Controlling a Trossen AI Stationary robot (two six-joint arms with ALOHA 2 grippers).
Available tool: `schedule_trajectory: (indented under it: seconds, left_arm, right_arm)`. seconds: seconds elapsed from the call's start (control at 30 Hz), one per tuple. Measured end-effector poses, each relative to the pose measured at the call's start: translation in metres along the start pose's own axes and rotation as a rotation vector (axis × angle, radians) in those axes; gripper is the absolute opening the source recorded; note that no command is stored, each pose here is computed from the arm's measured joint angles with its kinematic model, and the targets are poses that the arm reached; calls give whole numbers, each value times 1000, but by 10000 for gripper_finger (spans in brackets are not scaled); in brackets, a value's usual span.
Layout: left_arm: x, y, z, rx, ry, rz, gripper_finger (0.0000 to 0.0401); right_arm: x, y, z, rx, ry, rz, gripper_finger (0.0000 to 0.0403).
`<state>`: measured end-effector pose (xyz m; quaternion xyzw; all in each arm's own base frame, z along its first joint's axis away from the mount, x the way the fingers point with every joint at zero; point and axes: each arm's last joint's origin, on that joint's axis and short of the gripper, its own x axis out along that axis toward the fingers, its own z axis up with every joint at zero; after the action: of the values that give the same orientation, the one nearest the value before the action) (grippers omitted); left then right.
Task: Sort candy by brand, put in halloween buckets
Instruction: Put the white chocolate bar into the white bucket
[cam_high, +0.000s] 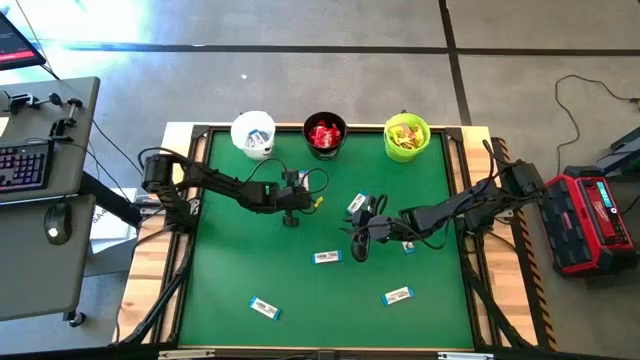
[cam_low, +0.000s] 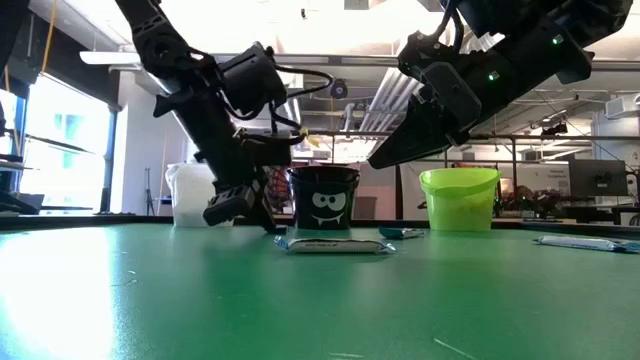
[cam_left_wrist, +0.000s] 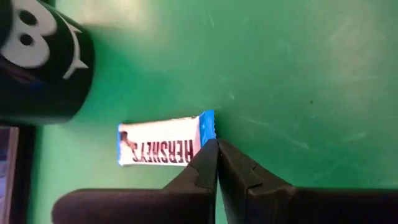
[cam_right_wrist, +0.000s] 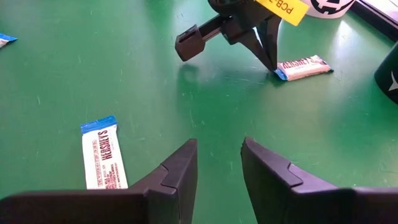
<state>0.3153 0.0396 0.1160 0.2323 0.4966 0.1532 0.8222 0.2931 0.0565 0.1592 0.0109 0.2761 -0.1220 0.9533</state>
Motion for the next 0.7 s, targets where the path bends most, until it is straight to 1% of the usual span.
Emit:
schedule_trajectory:
  seconds: [0.3, 0.4, 0.5, 0.6, 0.7]
  left_arm:
    - [-21, 7, 23, 20, -27, 34, 0]
    - [-29, 13, 28, 1, -43, 39, 0]
    - [-29, 15, 28, -80, -40, -9, 2]
    - [-25, 14, 25, -133, -28, -54, 19]
    - [-20, 11, 24, -135, -10, -39, 47]
  right_arm:
    - [0, 0, 0, -1, 4, -1, 115]
    - [0, 0, -1, -2, 5, -2, 115]
    - [0, 0, 0, -2, 5, -2, 115]
    - [0, 0, -1, -2, 5, -2, 115]
    - [0, 0, 0, -2, 4, -1, 115]
